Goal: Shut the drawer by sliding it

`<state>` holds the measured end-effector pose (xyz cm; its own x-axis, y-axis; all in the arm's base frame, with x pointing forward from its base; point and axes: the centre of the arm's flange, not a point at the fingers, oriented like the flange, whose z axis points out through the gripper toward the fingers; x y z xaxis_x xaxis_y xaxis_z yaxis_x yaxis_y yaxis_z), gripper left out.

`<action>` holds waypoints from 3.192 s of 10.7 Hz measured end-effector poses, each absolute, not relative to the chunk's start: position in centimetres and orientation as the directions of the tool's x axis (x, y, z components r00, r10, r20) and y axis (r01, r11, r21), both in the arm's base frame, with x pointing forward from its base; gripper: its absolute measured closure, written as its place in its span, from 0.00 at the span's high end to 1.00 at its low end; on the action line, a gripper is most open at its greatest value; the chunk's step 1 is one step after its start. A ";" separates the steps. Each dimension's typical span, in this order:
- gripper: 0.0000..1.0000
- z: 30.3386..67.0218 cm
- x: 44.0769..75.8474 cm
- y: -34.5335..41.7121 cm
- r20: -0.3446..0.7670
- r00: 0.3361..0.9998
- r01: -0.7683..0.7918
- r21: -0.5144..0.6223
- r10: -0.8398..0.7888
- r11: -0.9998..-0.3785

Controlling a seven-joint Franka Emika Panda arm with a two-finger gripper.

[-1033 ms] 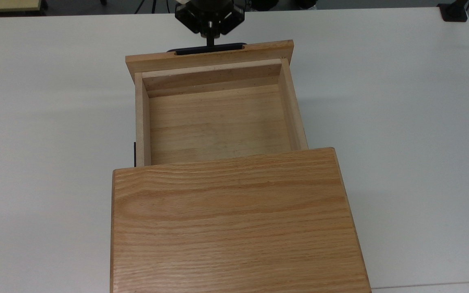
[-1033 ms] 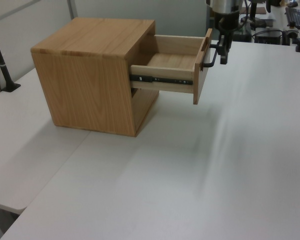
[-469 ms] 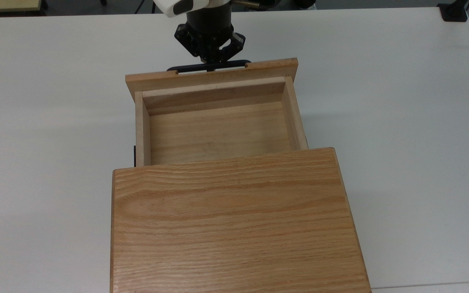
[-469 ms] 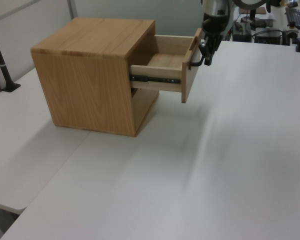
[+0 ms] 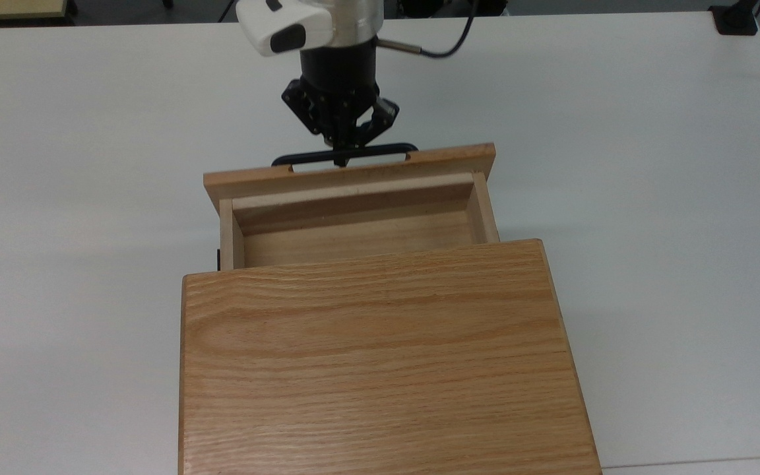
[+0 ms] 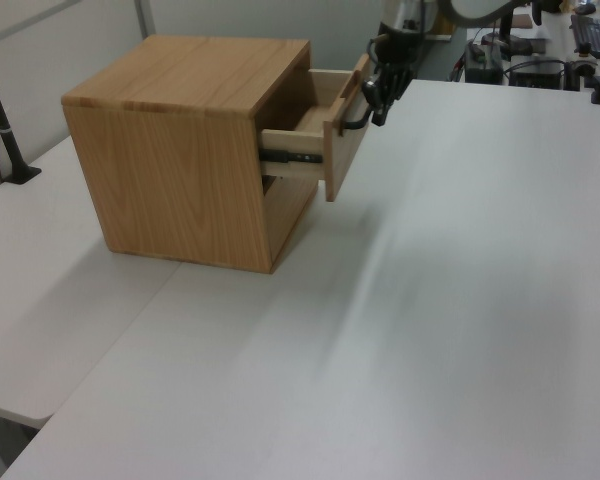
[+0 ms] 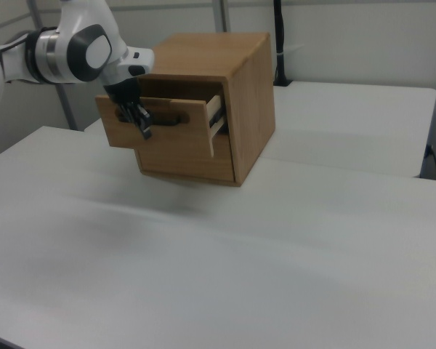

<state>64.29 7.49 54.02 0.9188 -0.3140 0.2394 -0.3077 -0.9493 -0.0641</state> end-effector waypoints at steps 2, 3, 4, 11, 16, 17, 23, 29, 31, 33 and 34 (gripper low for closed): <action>0.01 53.5 66.0 7.6 0.292 0.883 -0.364 -0.072 -0.369 -0.929; 0.01 53.4 66.7 7.7 0.319 0.863 -0.383 -0.090 -0.391 -0.919; 0.01 53.4 67.2 7.7 0.350 0.845 -0.393 -0.107 -0.404 -0.913; 0.01 52.2 70.6 8.5 0.561 0.639 -0.526 -0.182 -0.527 -0.831; 0.01 52.1 71.0 8.6 0.564 0.610 -0.548 -0.207 -0.557 -0.810; 0.01 52.2 71.0 8.5 0.563 0.606 -0.552 -0.211 -0.562 -0.807; 0.01 55.5 66.9 6.9 0.344 0.804 -0.506 -0.035 -0.485 -0.862; 0.02 62.0 57.5 7.4 0.080 0.941 -0.334 0.056 -0.329 -0.941; 0.04 62.7 55.3 6.5 0.059 0.967 -0.253 0.077 -0.249 -0.964; 0.05 62.7 54.7 3.0 0.030 0.992 -0.125 0.038 -0.124 -0.991; 0.07 62.8 54.7 0.2 0.025 0.999 -0.036 0.010 -0.036 -0.999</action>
